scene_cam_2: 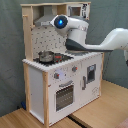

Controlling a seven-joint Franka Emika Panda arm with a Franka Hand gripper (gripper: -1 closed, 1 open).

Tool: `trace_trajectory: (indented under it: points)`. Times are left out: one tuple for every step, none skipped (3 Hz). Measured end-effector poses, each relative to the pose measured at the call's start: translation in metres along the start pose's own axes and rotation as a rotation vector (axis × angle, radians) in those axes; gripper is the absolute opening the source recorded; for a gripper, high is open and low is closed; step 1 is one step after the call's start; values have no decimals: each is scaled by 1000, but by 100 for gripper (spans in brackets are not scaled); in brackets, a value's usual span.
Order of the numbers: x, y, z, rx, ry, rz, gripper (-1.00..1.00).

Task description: Play with the kitchen

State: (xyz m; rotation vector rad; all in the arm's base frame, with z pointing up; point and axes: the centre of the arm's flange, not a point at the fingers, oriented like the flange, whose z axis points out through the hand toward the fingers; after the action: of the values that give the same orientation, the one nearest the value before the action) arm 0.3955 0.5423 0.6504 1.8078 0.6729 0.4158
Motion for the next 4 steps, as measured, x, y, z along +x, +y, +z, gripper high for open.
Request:
trace_trajectory:
  points:
    - [5,-14,-11,-109,-4,-50,100]
    - [12,-23,-21,-222,4,-107,100]
    - [18,-24,-27,-306,24,-165,100]
    - [31,-37,-34,-379,66,-245,100]
